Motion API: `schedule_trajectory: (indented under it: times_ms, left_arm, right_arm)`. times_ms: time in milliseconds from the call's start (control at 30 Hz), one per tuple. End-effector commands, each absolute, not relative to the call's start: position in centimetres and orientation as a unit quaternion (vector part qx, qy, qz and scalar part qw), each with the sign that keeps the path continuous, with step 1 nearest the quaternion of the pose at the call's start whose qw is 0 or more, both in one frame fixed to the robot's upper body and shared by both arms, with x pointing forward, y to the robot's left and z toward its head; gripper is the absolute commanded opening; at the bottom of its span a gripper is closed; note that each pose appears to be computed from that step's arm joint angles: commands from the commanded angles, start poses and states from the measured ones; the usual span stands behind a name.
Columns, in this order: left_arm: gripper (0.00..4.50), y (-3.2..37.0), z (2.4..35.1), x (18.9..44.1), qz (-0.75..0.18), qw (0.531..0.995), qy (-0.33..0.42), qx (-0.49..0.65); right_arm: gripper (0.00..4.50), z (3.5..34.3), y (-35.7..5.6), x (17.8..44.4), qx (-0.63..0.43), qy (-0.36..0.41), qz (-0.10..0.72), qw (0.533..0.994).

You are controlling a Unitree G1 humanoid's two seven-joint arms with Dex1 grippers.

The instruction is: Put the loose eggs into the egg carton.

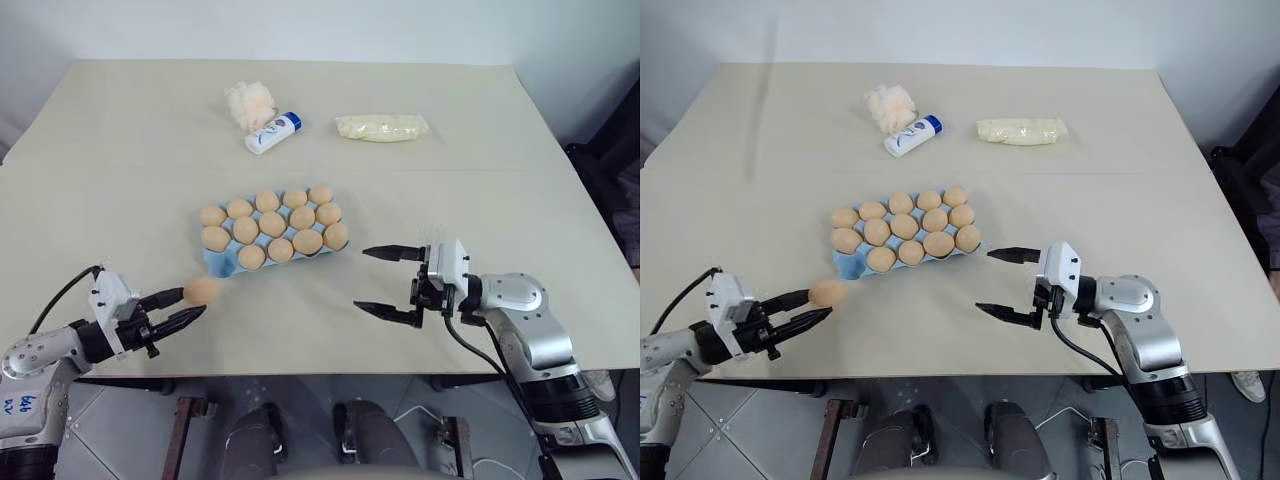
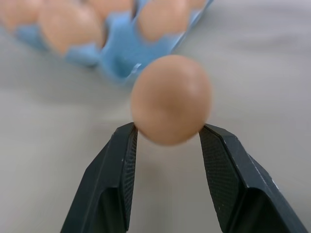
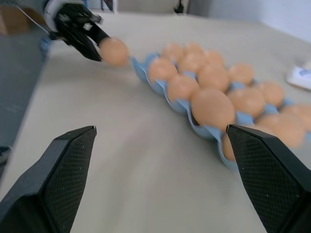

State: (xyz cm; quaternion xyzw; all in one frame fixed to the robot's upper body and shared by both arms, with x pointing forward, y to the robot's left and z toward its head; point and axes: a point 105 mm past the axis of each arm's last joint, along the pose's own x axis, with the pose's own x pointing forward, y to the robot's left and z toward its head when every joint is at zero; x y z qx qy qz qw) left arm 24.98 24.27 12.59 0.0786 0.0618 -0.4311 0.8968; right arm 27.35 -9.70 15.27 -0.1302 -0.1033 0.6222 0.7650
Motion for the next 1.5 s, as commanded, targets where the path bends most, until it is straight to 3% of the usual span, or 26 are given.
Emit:
schedule_trajectory:
  times_ms: [33, 300, 533, 767, 900, 1067, 1500]
  left_arm:
    - [2.07, 22.7, 16.1, 25.9, -0.454, 0.885, 0.009, 0.103]
    - [2.07, 21.3, 16.8, 30.1, -0.440, 0.890, -0.024, 0.114]
    - [2.07, 21.4, 15.6, 29.2, -0.467, 0.874, 0.003, 0.135]
    - [2.07, 21.1, 15.1, 28.0, -0.481, 0.867, 0.014, 0.131]
    - [2.94, 20.8, 14.9, 27.3, -0.493, 0.859, 0.025, 0.135]
    - [4.48, 20.6, 15.3, 27.1, -0.494, 0.857, 0.009, 0.150]
    - [4.48, 20.1, 15.2, 26.4, -0.504, 0.850, 0.007, 0.153]
  right_arm:
    - [4.50, 16.6, -8.7, 25.7, -0.121, -0.139, 0.656, 0.732]
    - [4.50, 17.3, -8.6, 26.6, -0.116, -0.154, 0.631, 0.752]
    - [4.50, 16.4, -10.1, 28.0, -0.109, -0.126, 0.586, 0.793]
    - [4.50, 13.6, -11.1, 28.5, -0.147, -0.031, 0.564, 0.812]
    - [4.50, 12.0, -11.2, 29.6, -0.155, -0.002, 0.542, 0.826]
    - [4.50, 12.0, -12.2, 31.4, -0.146, -0.008, 0.506, 0.850]
    - [4.50, 13.9, -14.5, 33.6, -0.143, -0.033, 0.486, 0.862]
